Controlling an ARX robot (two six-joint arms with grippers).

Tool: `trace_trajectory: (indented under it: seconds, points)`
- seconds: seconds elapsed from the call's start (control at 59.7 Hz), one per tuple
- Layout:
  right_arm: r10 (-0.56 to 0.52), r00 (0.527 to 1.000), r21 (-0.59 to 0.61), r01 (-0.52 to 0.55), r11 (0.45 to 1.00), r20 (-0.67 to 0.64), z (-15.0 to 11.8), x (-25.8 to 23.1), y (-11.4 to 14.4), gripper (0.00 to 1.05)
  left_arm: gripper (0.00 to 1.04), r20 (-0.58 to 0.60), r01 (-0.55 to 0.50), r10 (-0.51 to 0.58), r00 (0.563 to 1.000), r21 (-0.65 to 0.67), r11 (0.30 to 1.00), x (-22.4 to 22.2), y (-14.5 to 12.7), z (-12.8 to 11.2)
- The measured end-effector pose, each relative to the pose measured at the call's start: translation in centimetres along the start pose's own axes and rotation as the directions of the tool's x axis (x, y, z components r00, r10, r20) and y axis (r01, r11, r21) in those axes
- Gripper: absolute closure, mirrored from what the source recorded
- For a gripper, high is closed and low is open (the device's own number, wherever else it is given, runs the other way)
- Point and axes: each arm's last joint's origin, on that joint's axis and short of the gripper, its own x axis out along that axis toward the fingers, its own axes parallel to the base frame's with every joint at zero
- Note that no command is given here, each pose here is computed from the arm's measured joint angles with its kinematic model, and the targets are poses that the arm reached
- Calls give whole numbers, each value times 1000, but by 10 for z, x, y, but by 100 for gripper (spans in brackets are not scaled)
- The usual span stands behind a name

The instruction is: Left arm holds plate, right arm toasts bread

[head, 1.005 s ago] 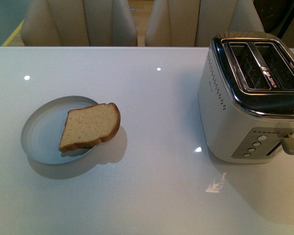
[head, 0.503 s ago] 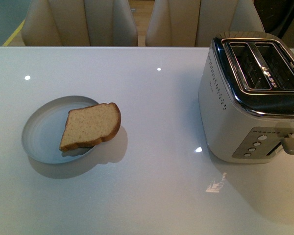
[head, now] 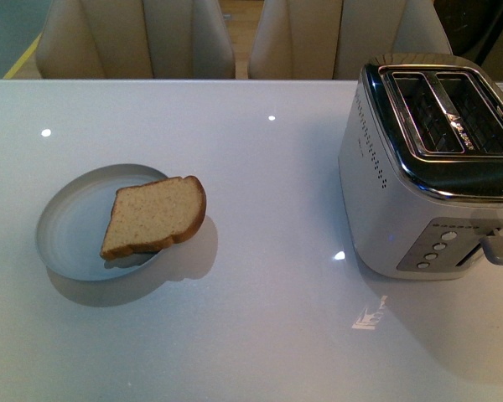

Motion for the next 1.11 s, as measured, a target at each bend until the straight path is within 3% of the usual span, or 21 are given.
trace_trajectory:
  seconds: [0.101,0.419,0.821,1.106]
  points:
    - [0,1000,0,0,1000,0,0,0,0,9,7,-23,46,-47,999,-45,998,24,6,15]
    - [0,1000,0,0,1000,0,0,0,0,9,7,-75,48,-53,996,-59,997,104,35,57]
    - [0,1000,0,0,1000,0,0,0,0,9,7,-205,70,-77,976,-44,997,173,74,40]
    - [0,1000,0,0,1000,0,0,0,0,9,7,-261,182,-178,949,-10,983,207,83,35]
